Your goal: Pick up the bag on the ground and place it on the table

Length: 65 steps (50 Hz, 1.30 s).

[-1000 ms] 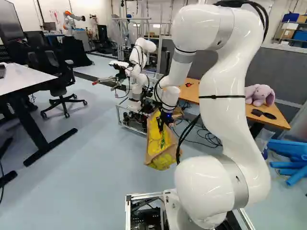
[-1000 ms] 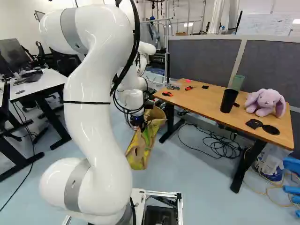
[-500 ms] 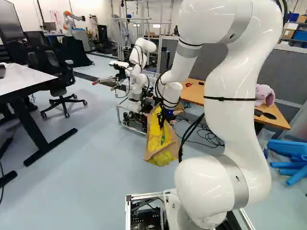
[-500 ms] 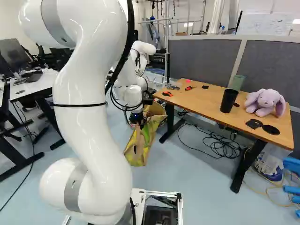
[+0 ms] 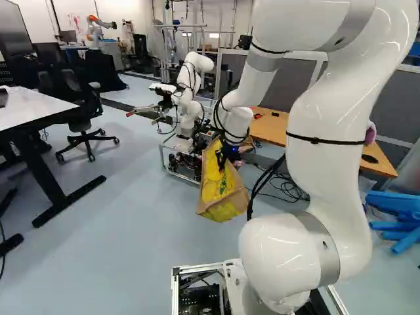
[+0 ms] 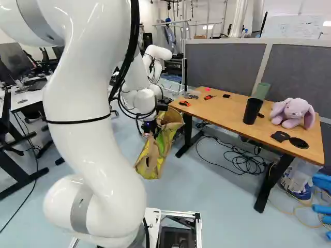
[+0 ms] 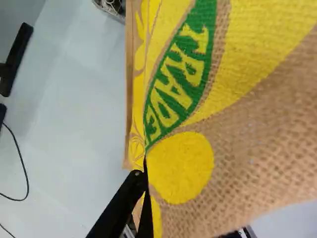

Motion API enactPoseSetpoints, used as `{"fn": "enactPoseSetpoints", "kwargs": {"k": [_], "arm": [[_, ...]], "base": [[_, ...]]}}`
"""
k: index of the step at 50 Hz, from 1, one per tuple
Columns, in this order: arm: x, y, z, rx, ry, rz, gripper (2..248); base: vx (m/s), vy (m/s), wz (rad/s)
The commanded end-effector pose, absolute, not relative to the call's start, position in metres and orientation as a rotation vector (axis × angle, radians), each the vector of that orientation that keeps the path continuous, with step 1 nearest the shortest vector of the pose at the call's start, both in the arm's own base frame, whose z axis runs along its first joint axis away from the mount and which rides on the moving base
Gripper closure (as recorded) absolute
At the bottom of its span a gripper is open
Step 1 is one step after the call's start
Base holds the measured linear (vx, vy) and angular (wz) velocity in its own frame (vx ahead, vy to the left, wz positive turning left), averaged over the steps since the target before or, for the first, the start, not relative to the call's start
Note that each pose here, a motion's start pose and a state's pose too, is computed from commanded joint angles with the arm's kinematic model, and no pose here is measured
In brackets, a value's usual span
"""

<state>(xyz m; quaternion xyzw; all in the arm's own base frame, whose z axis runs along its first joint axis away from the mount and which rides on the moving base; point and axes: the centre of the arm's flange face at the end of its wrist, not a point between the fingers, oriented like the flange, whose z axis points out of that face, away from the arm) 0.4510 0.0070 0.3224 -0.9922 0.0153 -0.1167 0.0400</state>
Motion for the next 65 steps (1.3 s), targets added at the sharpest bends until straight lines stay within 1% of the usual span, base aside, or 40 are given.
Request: {"fn": "enactPoseSetpoints", "kwargs": {"k": [65], "arm": [[0.412,0.009,0.408,-3.034,-0.183,-0.37,228]], "base": [[0.0,0.0,0.0]]}}
